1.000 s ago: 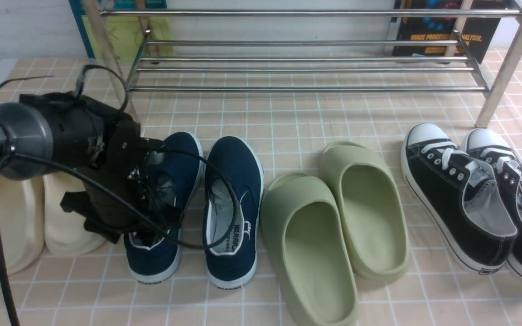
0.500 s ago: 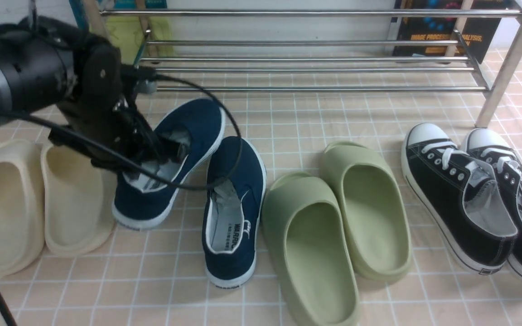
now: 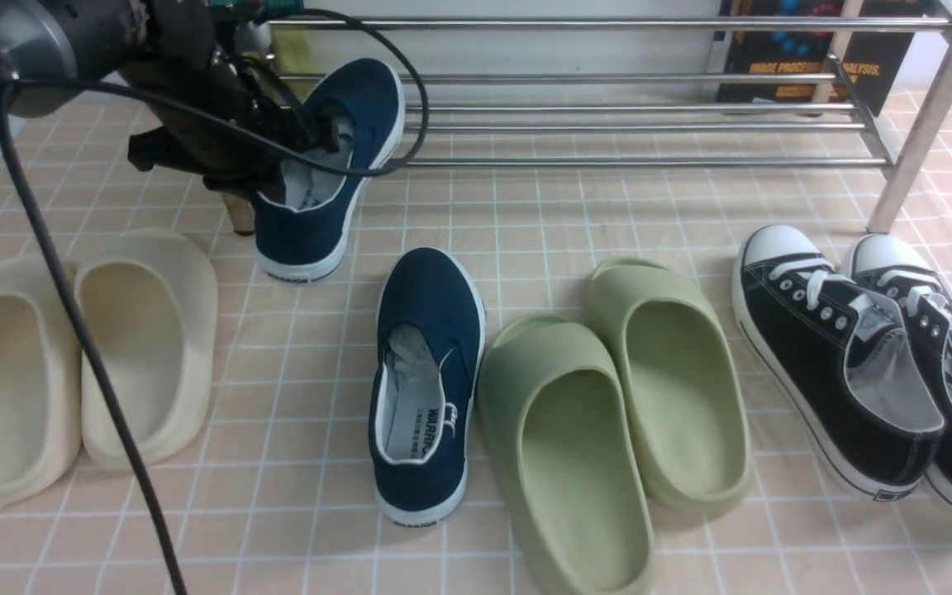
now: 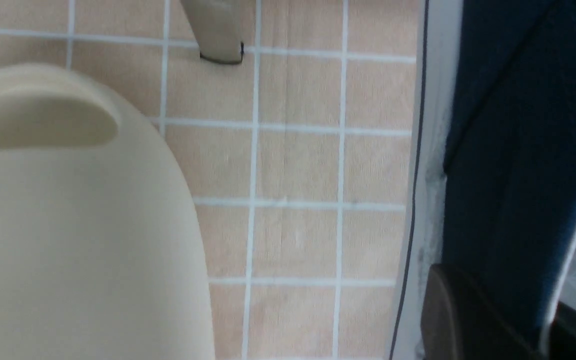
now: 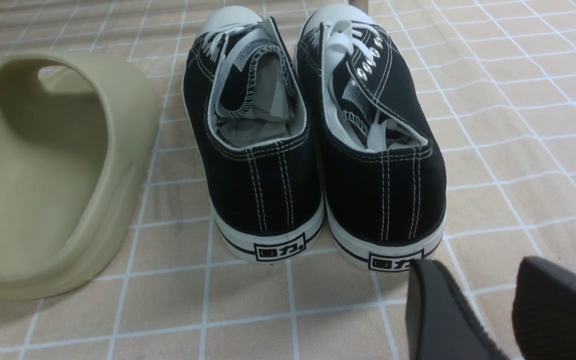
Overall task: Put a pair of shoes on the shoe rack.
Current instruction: Use the left arm to put a shoe into the shoe rack
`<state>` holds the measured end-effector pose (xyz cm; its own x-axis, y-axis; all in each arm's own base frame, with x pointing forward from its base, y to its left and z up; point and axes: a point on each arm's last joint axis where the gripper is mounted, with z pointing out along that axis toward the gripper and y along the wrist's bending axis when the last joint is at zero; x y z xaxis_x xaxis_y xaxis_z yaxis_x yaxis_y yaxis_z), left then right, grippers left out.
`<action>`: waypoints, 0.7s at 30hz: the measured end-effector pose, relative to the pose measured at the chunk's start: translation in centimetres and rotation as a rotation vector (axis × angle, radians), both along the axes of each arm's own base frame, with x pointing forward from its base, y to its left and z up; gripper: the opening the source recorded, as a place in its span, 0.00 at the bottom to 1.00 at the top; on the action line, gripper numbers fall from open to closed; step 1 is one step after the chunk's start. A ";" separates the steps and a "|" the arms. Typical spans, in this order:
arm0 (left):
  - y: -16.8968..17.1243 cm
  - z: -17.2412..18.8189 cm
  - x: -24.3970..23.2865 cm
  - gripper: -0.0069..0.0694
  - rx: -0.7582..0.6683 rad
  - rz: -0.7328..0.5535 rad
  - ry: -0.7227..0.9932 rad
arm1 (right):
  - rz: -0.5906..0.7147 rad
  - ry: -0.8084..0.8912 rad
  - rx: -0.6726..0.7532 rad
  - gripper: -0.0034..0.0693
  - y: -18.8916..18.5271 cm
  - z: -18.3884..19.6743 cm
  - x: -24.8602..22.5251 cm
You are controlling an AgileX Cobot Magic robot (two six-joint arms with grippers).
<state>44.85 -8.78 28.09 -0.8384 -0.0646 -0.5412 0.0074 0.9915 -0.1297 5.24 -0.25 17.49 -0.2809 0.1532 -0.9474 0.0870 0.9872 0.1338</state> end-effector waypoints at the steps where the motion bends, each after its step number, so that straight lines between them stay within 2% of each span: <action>1: 0.0 -0.3 0.8 0.14 -0.008 0.005 -0.011 | 0.000 0.000 0.000 0.38 0.0 0.0 0.0; 7: -0.6 -1.9 4.4 0.15 -0.046 0.027 -0.094 | 0.000 0.000 0.000 0.38 0.0 0.0 0.0; 11: -1.0 -2.4 6.5 0.19 -0.089 0.062 -0.164 | 0.000 0.000 0.000 0.38 0.0 0.0 0.0; 16: -1.3 -2.0 8.1 0.33 -0.153 0.106 -0.258 | 0.000 0.000 0.000 0.38 0.0 0.0 0.0; 21: -1.3 -2.1 8.2 0.51 -0.166 0.122 -0.240 | 0.000 0.000 0.000 0.38 0.0 0.0 0.0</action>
